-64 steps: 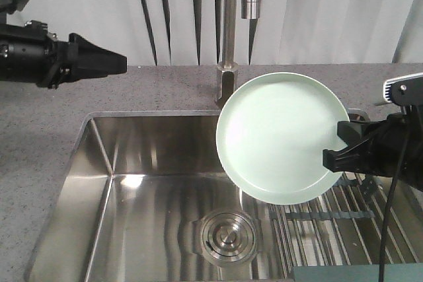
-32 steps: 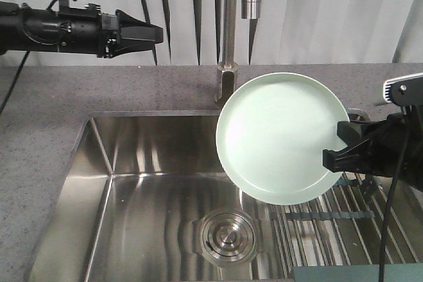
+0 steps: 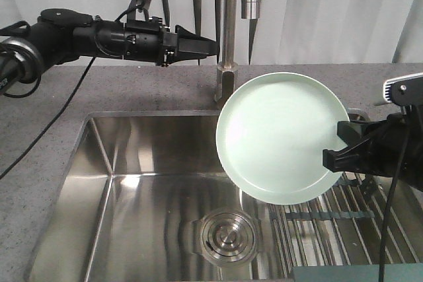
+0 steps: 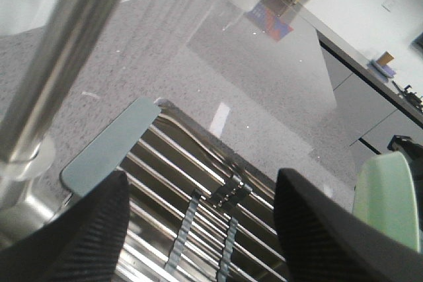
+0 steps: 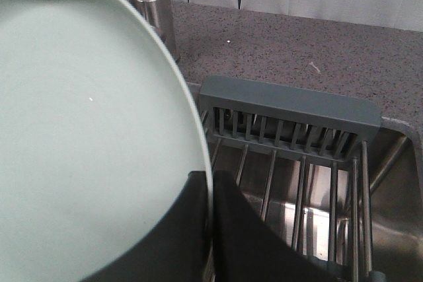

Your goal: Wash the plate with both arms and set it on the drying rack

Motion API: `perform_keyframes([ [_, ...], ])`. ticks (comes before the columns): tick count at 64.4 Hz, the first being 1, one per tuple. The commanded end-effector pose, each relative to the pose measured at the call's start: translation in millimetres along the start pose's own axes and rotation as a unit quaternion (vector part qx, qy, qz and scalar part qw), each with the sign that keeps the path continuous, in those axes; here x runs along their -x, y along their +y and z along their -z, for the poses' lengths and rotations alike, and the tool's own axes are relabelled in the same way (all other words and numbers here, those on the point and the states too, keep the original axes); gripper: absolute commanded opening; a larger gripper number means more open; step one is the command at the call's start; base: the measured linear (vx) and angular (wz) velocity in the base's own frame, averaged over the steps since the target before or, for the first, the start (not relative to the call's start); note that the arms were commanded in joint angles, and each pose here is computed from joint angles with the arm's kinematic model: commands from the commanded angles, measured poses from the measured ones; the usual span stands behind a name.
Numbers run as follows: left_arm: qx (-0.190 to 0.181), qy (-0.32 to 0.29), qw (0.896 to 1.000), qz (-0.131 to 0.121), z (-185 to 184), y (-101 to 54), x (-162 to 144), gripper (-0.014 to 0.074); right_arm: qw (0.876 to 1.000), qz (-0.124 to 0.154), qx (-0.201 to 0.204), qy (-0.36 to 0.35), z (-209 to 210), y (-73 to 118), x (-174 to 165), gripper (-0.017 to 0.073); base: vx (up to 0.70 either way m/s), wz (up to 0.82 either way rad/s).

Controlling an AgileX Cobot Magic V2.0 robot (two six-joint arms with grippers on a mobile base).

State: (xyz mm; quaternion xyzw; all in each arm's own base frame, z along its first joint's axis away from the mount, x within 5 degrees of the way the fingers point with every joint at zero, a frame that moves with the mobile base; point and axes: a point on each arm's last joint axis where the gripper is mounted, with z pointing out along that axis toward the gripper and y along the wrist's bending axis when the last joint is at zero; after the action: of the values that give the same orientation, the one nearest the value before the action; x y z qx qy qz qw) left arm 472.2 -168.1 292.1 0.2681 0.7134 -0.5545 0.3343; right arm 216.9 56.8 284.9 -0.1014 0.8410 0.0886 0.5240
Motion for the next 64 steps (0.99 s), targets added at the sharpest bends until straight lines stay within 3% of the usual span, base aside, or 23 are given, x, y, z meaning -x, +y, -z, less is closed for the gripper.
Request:
perform_keyframes([
  [1, -0.062, -0.033, 0.997, -0.040, -0.2, -42.5, 27.2, 0.0463, 0.998, 0.000, -0.014, -0.055, 7.0, -2.7, 17.2, -0.0009, 0.00, 0.00],
  [18, -0.084, -0.051, 0.994, -0.044, -16.1, -39.1, 30.6, 0.0463, 0.998, 0.000, -0.014, -0.055, 7.0, -2.7, 17.2, -0.0009, 0.00, 0.00],
  [33, -0.097, -0.075, 0.992, -0.013, -22.3, -22.6, 25.8, 0.0463, 0.998, 0.000, -0.014, -0.055, 7.0, -2.7, 17.2, -0.0009, 0.00, 0.00],
  [54, -0.079, -0.080, 0.993, -0.026, -22.9, -19.0, 26.1, 0.0463, 0.998, 0.000, -0.014, -0.055, 7.0, -2.7, 17.2, -0.0009, 0.00, 0.00],
  [64, -0.051, -0.057, 0.996, -0.038, -24.6, -12.6, 21.2, 0.0463, 0.998, 0.000, -0.014, -0.055, 7.0, -2.7, 17.2, -0.0009, 0.00, 0.00],
])
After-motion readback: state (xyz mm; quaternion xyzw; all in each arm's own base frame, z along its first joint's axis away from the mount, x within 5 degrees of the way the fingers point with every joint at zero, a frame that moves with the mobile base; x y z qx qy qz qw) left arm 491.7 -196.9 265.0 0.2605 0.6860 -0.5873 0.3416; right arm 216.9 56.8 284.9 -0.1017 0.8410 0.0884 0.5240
